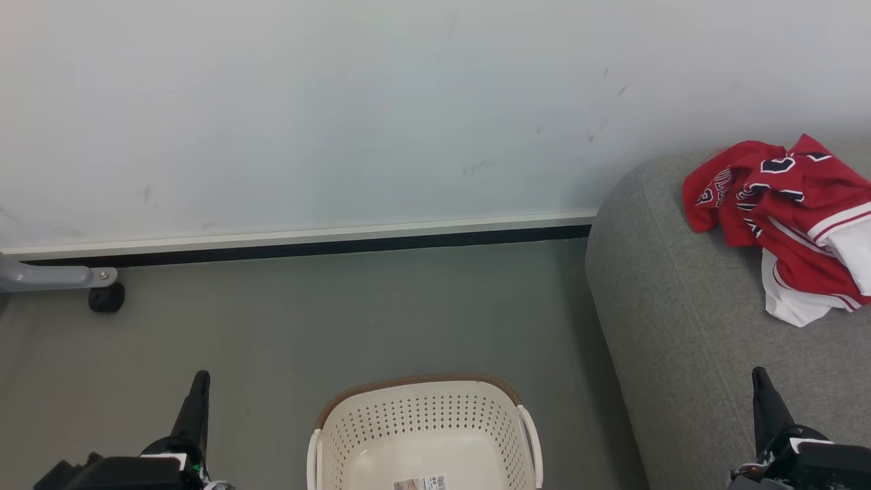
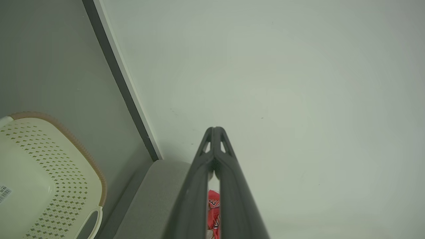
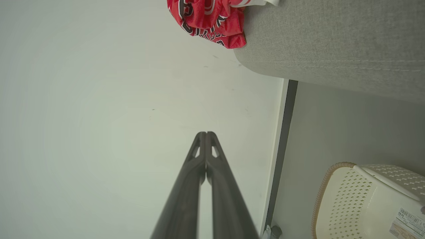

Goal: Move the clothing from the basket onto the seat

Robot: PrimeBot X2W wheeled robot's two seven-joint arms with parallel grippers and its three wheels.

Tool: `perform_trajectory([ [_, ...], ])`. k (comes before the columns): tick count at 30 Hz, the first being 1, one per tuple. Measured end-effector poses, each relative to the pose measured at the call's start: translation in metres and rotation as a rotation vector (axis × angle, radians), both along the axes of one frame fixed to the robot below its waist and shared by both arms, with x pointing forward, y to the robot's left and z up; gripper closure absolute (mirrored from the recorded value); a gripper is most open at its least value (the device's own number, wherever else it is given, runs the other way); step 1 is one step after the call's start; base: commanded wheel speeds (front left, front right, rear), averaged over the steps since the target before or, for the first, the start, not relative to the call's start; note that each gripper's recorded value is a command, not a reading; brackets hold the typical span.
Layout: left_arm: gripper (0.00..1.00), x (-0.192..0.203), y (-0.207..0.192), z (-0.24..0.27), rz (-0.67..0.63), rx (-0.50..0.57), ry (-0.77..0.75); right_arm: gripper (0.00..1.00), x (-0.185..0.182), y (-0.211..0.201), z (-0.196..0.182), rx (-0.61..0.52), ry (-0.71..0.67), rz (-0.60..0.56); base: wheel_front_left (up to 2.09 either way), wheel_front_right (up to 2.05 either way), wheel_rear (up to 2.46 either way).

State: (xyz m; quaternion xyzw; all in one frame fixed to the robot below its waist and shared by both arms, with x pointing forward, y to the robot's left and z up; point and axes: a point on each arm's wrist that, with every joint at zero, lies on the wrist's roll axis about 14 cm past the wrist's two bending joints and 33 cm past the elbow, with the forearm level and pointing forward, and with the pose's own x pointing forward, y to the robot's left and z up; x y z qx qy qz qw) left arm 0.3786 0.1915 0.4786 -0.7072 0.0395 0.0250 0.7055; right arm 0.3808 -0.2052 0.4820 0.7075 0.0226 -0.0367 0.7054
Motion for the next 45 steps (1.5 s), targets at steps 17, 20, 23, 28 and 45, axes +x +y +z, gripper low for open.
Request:
perform_trajectory([
  [17,1.00,0.0000,0.0000,0.0000,0.000,0.000,0.000,1.00,0.0000,0.0001,0.0001,0.000,0.000,0.000,0.00,0.00,0.00],
  [20,1.00,0.0000,-0.0001,0.0000,0.000,0.000,0.000,1.00,0.0000,0.0001,0.0000,0.000,0.000,0.000,0.00,0.00,0.00],
  [23,1.00,0.0000,0.0000,0.0000,0.000,0.000,0.000,1.00,0.0000,0.0001,0.0000,0.000,0.000,0.000,0.00,0.00,0.00],
  [28,1.00,0.0000,0.0000,0.0000,0.000,0.000,0.000,1.00,0.0000,0.0001,0.0000,0.000,0.000,0.000,0.00,0.00,0.00],
  [45,1.00,0.0000,0.0000,0.0000,0.000,0.000,0.000,1.00,0.0000,0.0001,0.0000,0.000,0.000,0.000,0.00,0.00,0.00],
])
